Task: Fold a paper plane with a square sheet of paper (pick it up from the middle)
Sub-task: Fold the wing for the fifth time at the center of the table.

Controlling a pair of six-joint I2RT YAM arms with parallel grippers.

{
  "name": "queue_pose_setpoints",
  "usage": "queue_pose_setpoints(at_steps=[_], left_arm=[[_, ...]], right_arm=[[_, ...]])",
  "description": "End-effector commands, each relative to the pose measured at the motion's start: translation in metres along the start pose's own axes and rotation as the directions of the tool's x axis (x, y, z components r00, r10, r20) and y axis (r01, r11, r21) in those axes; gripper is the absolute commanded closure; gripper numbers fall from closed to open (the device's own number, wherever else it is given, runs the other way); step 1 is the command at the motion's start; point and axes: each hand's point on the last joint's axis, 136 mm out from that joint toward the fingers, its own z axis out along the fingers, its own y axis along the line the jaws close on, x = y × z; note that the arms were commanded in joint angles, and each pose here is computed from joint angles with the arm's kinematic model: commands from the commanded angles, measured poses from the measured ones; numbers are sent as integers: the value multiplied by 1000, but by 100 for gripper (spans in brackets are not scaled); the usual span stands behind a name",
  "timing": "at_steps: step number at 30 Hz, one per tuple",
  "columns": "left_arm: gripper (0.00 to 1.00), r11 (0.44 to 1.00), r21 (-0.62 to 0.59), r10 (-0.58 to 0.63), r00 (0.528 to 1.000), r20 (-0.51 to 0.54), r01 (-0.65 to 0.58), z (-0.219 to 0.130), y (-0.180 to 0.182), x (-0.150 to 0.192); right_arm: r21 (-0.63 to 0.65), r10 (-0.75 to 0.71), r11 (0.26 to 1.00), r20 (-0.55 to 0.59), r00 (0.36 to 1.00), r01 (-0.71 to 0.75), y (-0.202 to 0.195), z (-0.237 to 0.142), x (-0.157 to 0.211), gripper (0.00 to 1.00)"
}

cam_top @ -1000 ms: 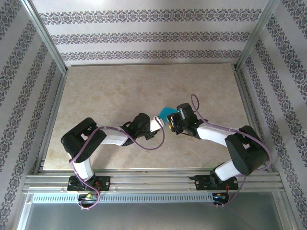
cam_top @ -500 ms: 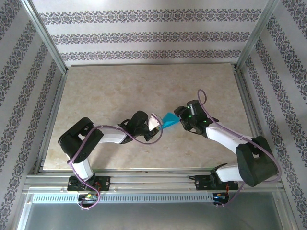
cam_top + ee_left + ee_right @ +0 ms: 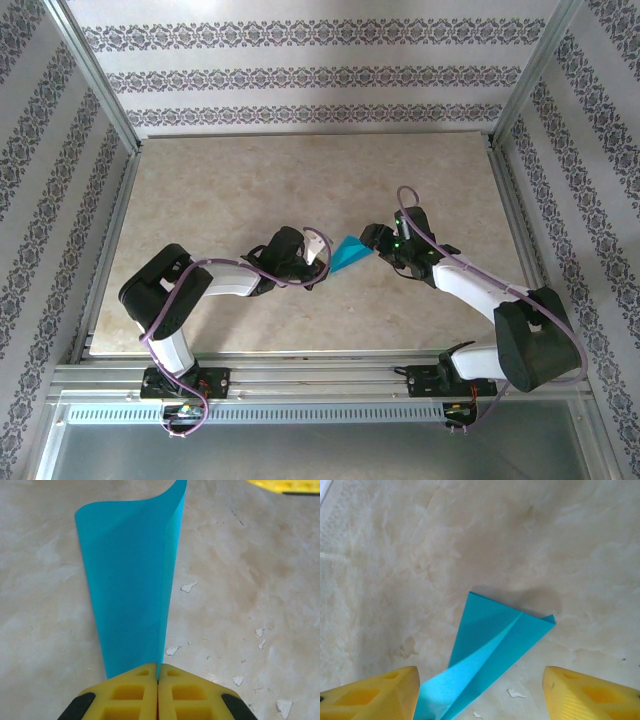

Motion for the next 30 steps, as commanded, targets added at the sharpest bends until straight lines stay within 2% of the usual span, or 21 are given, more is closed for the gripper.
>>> queue_pose_setpoints(at_steps=[1,13,20,30], left_arm=[[91,996,18,-85,996,-8,85,4,3,6],[91,985,10,-171,984,-50,171,12,7,17],[91,972,5,-233,971,-62,233,14,10,20],[91,962,-2,-273,960,-58,274,12,15,19]], right_arm=[[30,-84,996,-64,994,86,-11,4,17,34],[106,-209,966,-226,951,237,-17,17,50,31],[150,-191,959,-281,941,240,-20,38,58,24],[260,-138,939,-314,939,225,-35,52,59,21]])
